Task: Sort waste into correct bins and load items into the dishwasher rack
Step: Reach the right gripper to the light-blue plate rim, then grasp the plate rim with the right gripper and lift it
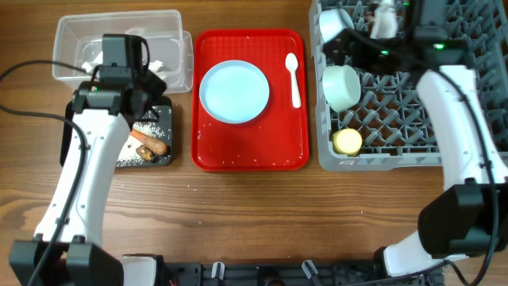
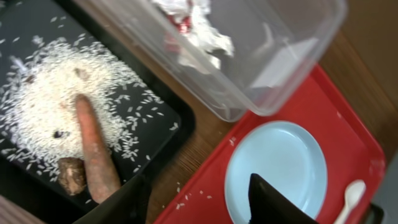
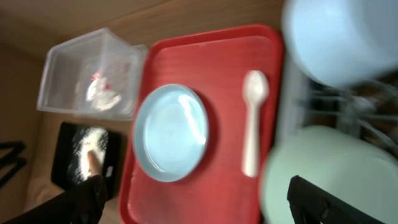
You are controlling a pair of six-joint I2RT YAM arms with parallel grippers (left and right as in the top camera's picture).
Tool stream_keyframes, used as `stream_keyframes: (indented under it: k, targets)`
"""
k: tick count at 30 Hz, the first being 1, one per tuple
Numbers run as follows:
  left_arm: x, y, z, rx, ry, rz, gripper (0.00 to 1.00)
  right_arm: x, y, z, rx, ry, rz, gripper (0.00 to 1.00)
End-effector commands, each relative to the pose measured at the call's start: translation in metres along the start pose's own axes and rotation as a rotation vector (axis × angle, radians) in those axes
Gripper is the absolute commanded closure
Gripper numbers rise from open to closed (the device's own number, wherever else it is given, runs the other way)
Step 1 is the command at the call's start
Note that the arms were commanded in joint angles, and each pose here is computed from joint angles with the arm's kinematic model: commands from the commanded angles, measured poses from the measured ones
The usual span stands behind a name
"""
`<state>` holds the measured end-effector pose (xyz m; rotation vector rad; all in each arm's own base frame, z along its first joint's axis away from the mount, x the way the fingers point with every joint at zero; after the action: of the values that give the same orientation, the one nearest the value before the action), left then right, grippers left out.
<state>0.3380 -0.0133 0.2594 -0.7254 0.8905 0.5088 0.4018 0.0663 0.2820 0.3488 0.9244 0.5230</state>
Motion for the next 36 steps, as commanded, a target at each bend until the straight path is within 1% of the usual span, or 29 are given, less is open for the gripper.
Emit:
stream_keyframes:
  k: [1,2,3,5,9,13,16,17,20,23,25,26,30,36]
  targets:
    - [-0.01,-0.012,-0.009,0.17,0.008,-0.058,0.25,0.01,0.038,0.002,-0.034,-0.025,0.006,0.07]
    - [-0.01,-0.012,-0.009,0.181,0.008,-0.06,0.15,0.015,0.043,0.001,-0.03,-0.029,-0.02,0.08]
    - [-0.01,-0.012,-0.009,0.182,0.007,-0.058,0.01,0.021,0.048,0.001,-0.019,-0.039,-0.059,0.09]
    - [-0.01,-0.012,-0.009,0.181,0.005,-0.056,0.0,0.035,0.06,-0.002,0.003,-0.056,-0.126,0.12]
    - [-0.01,-0.012,-0.009,0.181,0.005,-0.056,0.0,0.069,0.083,-0.012,0.028,-0.06,-0.169,0.23]
    - [-0.009,-0.008,-0.011,0.185,0.022,-0.035,0.0,0.109,0.088,-0.026,0.113,-0.019,-0.162,0.27]
    - [-0.009,-0.005,-0.013,0.189,0.038,-0.018,0.0,0.137,0.076,-0.037,0.218,0.022,-0.184,0.32]
    - [-0.009,-0.005,-0.013,0.189,0.037,-0.018,0.0,0.146,0.071,-0.041,0.25,0.038,-0.196,0.36]
    - [-0.009,-0.005,-0.013,0.188,0.037,-0.019,0.0,0.168,0.058,-0.052,0.306,0.077,-0.224,0.44]
    - [-0.009,-0.006,-0.013,0.188,0.038,-0.019,0.0,0.188,0.045,-0.066,0.358,0.124,-0.261,0.5]
    - [-0.009,-0.005,-0.013,0.188,0.037,-0.019,0.0,0.195,0.038,-0.074,0.42,0.149,-0.286,0.51]
    - [-0.009,-0.005,-0.013,0.188,0.037,-0.019,0.0,0.2,0.035,-0.079,0.46,0.161,-0.3,0.54]
    - [-0.009,-0.006,-0.013,0.188,0.038,-0.019,0.0,0.214,0.028,-0.09,0.514,0.18,-0.334,0.56]
    - [-0.009,-0.006,-0.013,0.188,0.038,-0.019,0.0,0.228,0.02,-0.106,0.506,0.212,-0.39,0.57]
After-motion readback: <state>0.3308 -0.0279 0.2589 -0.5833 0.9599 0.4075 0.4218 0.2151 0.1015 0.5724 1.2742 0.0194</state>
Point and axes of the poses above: each gripper's point midway between its finger pads, its own x axis out along the fingers, its own y axis along the line the jaws close on, z = x × y, the point moved 9 cm from there along -x, back along the fingers, and after that the axes turned 5 degrees about -x, right-handed, at the moved point
